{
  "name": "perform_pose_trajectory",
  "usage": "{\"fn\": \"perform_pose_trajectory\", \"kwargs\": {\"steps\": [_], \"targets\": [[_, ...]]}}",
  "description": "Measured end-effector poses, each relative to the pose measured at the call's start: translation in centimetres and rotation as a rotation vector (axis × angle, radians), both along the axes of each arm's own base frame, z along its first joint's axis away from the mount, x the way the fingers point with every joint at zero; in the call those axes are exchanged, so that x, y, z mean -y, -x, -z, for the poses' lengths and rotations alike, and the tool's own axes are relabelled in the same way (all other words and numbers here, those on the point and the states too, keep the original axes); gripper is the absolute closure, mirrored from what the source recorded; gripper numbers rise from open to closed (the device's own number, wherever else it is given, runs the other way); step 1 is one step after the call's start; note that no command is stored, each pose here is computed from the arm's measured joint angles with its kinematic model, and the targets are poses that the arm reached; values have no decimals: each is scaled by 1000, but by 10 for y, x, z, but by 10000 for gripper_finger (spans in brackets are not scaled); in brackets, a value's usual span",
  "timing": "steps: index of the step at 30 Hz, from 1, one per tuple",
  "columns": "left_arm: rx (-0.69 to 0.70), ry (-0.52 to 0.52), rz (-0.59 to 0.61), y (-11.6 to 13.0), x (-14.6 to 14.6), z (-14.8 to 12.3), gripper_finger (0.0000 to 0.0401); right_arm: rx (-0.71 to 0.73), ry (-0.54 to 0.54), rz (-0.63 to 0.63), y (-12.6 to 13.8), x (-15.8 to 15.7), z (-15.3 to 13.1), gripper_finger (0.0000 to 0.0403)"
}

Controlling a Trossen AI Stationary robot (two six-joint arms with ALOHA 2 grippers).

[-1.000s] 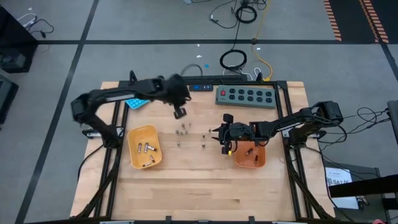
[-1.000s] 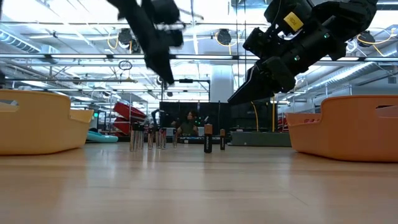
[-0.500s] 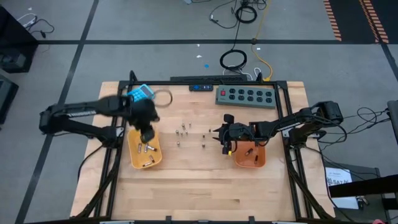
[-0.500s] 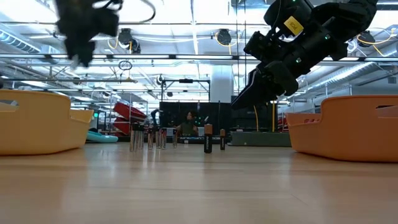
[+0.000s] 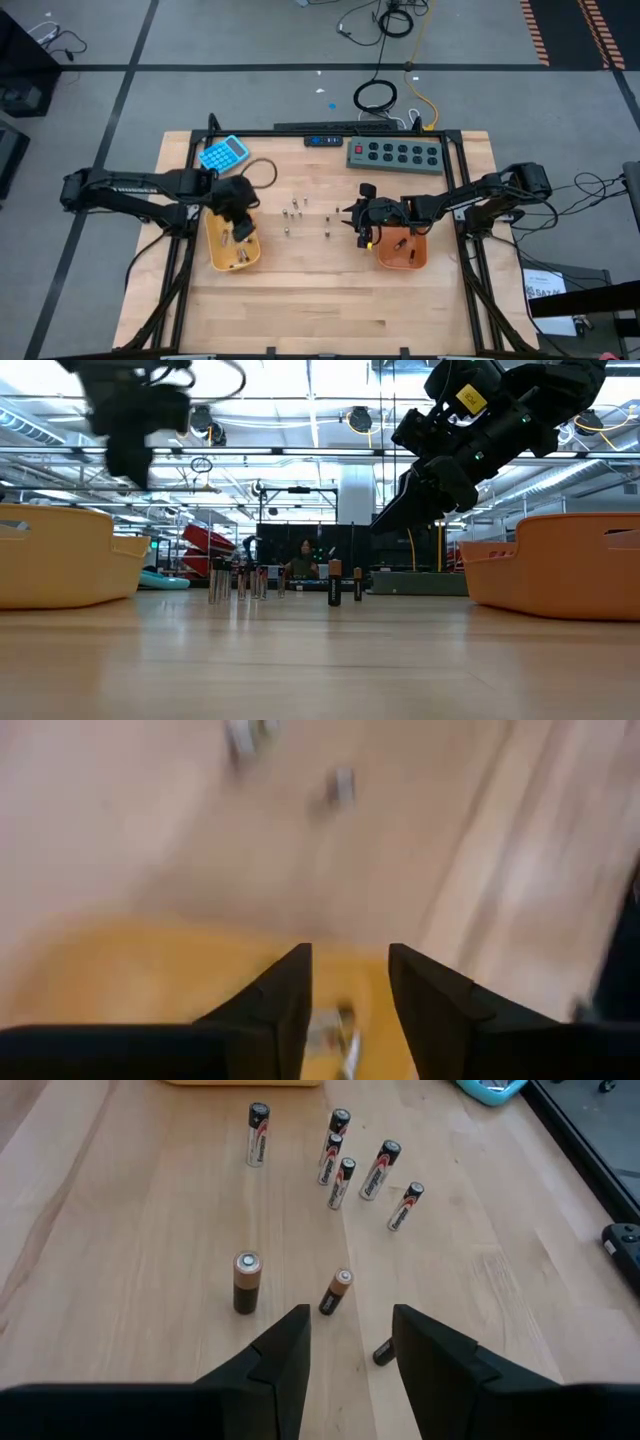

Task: Sort batteries
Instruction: Put the silver battery into the yellow bin

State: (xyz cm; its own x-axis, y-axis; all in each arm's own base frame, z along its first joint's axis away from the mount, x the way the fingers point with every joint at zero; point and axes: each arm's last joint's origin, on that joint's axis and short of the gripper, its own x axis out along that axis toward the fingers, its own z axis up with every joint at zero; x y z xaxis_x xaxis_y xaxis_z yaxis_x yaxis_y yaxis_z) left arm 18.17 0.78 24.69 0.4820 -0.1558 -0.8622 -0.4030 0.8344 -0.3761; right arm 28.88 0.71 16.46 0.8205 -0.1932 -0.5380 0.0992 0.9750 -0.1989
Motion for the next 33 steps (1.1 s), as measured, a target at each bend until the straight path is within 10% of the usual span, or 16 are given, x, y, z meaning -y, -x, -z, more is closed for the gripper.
{"fn": "perform_pose_trajectory", "kwargs": {"steps": [13, 33], "targets": [[34, -221, 179, -69, 12, 35, 252, -2, -11, 7, 0, 0, 0, 268], [-51, -354, 276, -98, 27, 82, 252, -2, -11, 8, 0, 0, 0, 268]]}}
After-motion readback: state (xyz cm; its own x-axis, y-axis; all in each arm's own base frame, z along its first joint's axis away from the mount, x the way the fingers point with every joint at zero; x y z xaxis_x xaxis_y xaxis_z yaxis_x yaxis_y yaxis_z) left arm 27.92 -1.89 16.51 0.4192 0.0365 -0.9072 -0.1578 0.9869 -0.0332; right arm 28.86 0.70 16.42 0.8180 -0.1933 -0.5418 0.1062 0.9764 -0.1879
